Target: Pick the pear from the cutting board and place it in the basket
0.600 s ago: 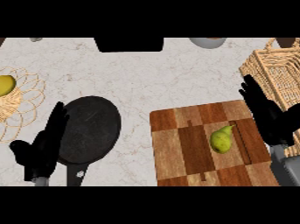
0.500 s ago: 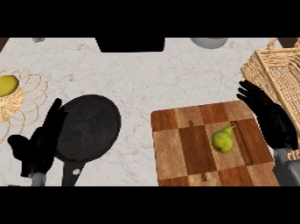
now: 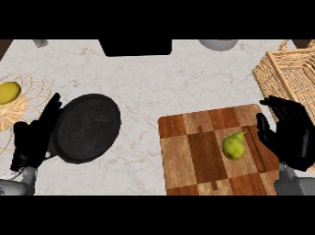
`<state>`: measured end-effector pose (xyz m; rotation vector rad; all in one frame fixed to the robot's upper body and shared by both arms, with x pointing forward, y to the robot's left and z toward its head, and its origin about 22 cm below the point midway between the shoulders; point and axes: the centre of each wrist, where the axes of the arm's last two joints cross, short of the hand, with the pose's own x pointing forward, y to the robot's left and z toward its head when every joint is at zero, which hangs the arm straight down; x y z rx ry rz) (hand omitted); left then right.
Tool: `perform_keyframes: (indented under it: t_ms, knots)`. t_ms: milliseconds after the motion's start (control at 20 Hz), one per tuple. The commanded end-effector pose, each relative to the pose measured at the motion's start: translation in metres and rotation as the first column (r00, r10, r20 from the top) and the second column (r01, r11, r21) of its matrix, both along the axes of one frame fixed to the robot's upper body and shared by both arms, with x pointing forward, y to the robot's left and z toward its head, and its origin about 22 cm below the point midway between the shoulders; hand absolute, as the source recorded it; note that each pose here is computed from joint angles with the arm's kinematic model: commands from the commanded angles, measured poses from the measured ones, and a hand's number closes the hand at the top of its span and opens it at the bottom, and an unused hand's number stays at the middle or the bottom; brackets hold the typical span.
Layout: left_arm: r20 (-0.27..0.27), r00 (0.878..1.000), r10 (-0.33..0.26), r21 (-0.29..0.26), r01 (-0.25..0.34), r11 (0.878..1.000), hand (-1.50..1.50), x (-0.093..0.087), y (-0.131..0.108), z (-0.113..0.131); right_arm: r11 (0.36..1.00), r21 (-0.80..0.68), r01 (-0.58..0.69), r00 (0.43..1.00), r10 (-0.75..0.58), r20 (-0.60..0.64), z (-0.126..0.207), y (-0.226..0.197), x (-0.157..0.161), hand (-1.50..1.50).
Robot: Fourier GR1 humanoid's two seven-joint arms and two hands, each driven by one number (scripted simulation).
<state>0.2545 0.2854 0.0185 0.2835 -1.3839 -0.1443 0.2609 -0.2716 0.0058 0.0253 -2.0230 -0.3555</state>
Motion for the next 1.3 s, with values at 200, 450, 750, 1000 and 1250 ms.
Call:
perform_keyframes:
  t_ms: [200,450,750,1000,1250]
  knots:
    - [-0.023,0.999,-0.026,0.043,0.027,0.999,0.00,0.024,0.008,0.010,0.901,-0.328,0.285,0.922,-0.351,-0.162,0.002,-0.003,-0.020,-1.50]
    - [-0.034,0.999,-0.014,0.037,0.015,0.999,0.00,0.028,0.005,0.017,0.732,-0.673,0.110,0.836,-0.434,-0.335,0.026,-0.081,-0.042,-1.50]
    - [-0.035,0.999,-0.015,0.015,0.016,1.000,0.00,0.029,-0.002,0.014,0.643,-0.662,-0.385,0.729,-0.228,-0.645,0.072,-0.092,-0.063,-1.50]
    - [-0.057,0.998,-0.020,0.039,0.022,0.999,0.00,0.033,-0.006,0.012,0.648,-0.566,-0.510,0.689,-0.087,-0.720,0.131,-0.076,-0.069,-1.50]
    - [-0.036,0.998,-0.053,0.019,0.054,0.998,0.00,0.034,-0.014,0.011,0.682,-0.544,-0.488,0.663,-0.116,-0.740,0.155,-0.076,-0.076,-1.50]
